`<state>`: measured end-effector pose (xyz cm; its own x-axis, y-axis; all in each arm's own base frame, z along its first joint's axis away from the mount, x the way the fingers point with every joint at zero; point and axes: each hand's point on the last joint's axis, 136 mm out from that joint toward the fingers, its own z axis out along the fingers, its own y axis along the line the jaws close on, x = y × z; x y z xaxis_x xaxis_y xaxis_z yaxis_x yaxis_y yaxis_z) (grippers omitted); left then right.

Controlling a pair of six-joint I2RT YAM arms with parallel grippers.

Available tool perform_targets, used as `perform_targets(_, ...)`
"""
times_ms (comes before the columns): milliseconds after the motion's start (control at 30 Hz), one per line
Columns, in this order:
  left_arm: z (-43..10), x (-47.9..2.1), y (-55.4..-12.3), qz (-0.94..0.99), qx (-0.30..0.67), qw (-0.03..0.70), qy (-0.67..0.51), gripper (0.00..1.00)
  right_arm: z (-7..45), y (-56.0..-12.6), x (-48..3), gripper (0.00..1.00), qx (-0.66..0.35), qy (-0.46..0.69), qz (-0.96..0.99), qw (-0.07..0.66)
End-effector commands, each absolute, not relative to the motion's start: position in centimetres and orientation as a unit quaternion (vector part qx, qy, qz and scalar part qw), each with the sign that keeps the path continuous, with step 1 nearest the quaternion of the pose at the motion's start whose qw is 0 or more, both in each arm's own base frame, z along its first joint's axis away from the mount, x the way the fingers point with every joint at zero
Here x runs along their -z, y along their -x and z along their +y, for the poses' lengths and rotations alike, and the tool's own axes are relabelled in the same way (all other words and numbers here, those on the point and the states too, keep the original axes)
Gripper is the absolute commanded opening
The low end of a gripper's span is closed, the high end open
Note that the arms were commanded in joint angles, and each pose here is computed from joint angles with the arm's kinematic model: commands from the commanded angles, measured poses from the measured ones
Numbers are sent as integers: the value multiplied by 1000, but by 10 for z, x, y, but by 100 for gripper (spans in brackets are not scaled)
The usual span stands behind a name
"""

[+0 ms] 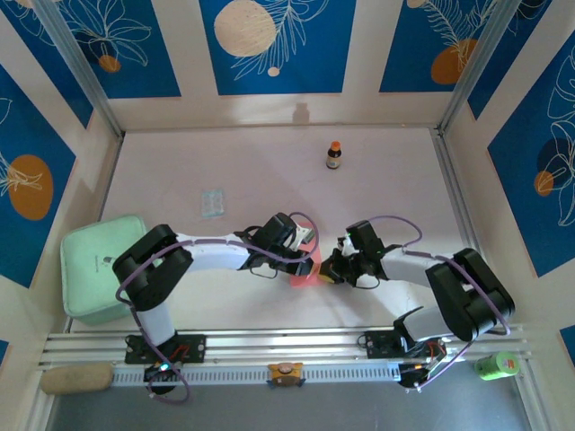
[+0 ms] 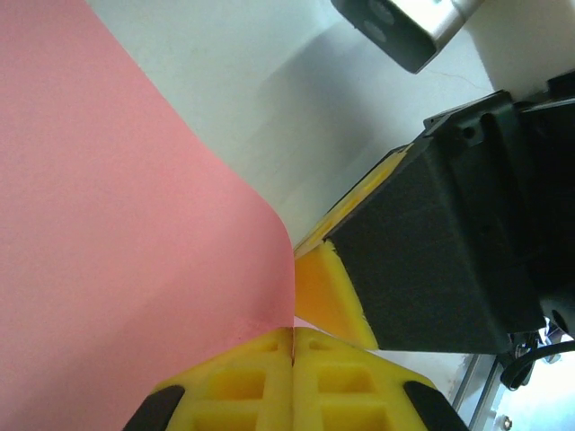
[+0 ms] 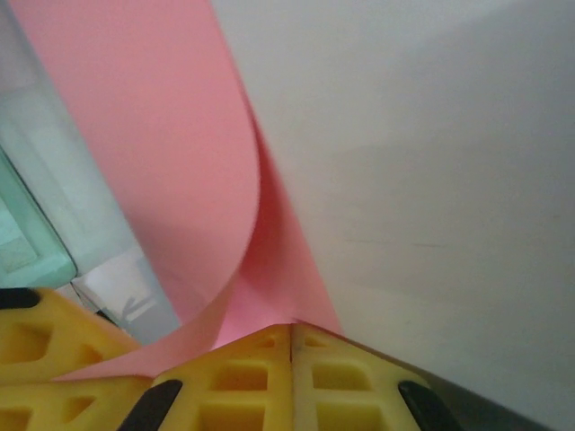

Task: Fold a paper plane with a square sheet of paper (pick it up from the middle)
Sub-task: Fold the triangle a second time at the center of the table.

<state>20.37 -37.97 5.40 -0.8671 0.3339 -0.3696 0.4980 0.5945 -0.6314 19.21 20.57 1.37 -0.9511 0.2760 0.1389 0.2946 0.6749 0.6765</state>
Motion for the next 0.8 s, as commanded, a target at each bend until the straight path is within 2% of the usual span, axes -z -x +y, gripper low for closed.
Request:
perform_targets(0, -377, -59, -210, 887, 385, 113, -227, 3, 196, -179, 1, 0, 338, 164, -926, 33)
perform_targets(767, -346, -38, -238, 920, 284, 129, -239, 3, 191, -176, 6, 0, 319, 165, -933, 42)
